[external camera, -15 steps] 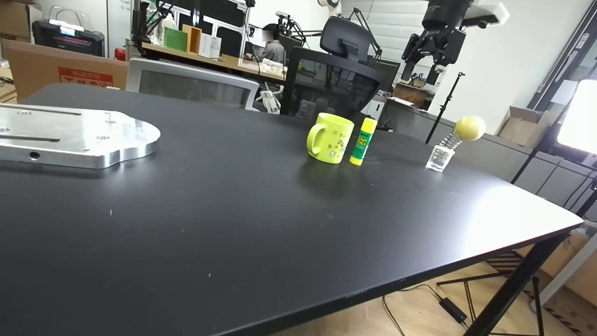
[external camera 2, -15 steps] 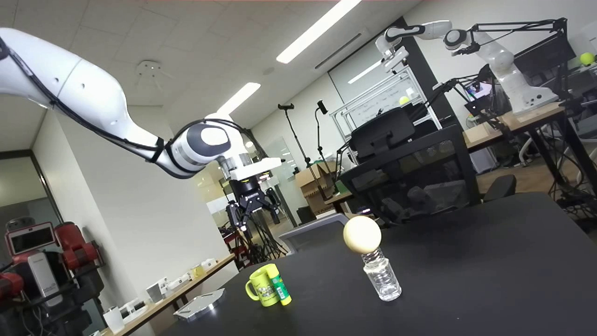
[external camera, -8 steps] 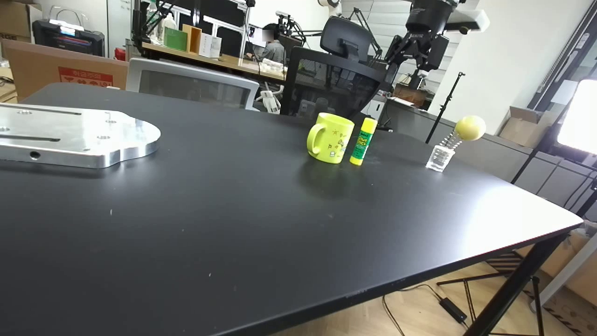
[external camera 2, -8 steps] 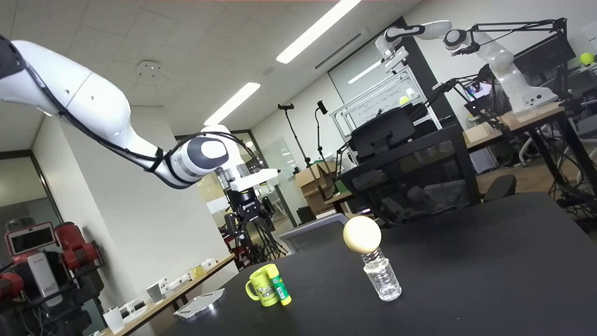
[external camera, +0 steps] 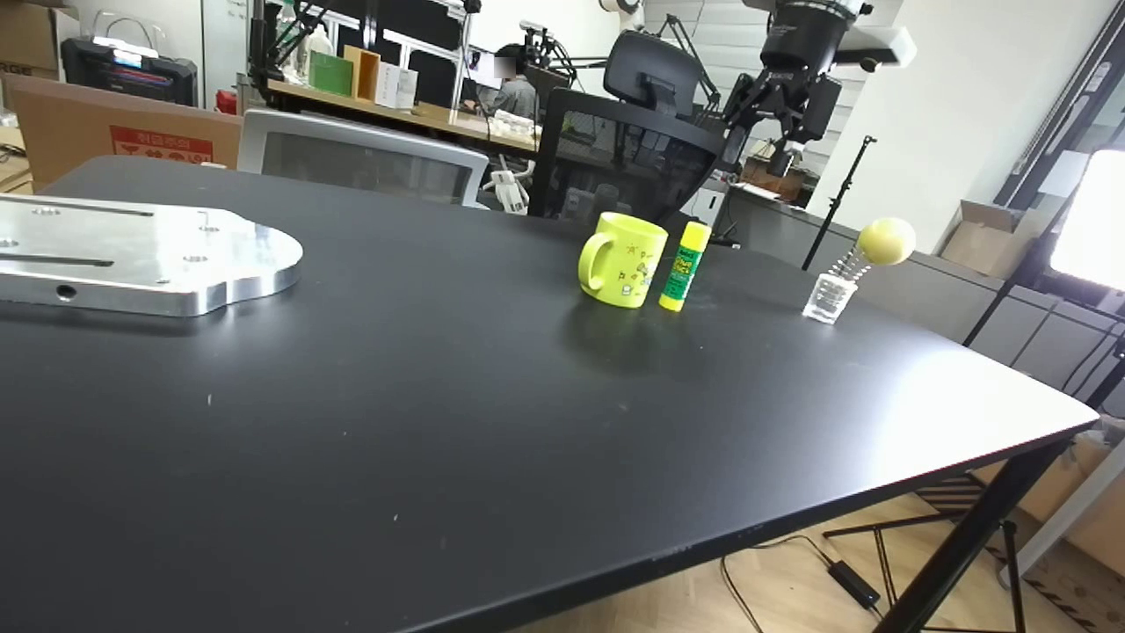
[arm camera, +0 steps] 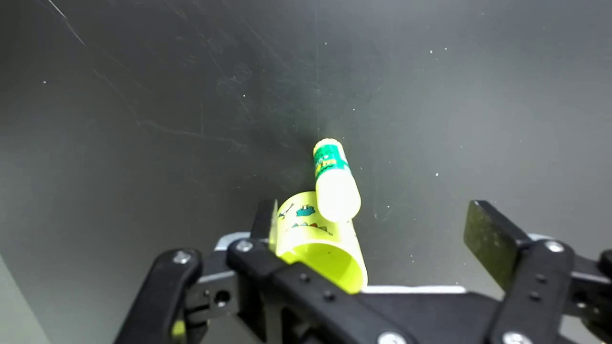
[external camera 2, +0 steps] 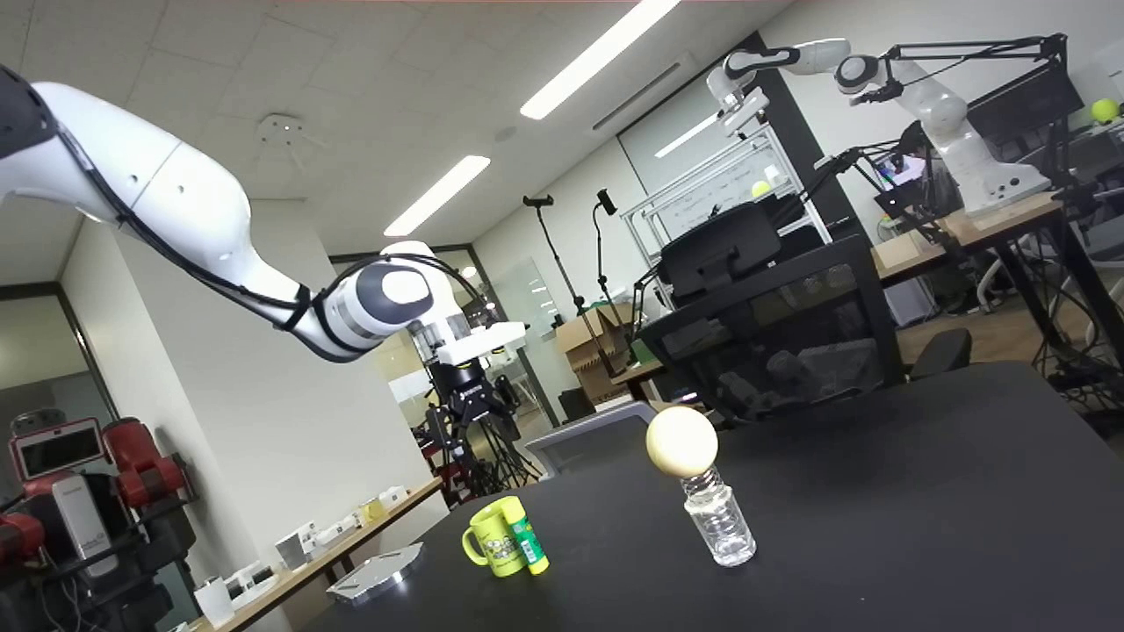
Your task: Put the glue stick inside the yellow mug
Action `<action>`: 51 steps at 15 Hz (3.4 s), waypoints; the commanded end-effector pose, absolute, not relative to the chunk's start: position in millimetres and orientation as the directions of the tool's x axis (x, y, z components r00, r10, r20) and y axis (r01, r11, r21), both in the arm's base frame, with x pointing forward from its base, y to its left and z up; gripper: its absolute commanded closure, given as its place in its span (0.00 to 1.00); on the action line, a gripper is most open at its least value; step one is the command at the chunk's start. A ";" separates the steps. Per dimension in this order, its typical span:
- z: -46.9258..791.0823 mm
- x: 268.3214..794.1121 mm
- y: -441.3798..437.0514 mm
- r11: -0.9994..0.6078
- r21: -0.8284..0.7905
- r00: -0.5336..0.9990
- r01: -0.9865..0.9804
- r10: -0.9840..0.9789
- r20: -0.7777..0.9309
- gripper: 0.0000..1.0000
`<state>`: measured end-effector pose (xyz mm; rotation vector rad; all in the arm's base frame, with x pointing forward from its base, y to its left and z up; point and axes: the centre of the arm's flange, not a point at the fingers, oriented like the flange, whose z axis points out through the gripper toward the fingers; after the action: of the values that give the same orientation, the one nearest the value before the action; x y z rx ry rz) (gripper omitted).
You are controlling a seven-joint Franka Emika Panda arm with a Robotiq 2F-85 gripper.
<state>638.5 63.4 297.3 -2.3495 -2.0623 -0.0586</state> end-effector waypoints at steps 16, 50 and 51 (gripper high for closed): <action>238.4 671.7 91.6 -0.007 0.027 0.007 1.000 1.000 0.001 0.00; 348.5 693.9 119.4 0.032 0.038 -0.032 0.999 0.999 0.000 0.91; 351.2 692.8 127.0 0.045 0.043 -0.046 0.998 0.999 0.007 0.91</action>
<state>694.0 109.4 333.4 -2.1953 -2.2821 -0.0480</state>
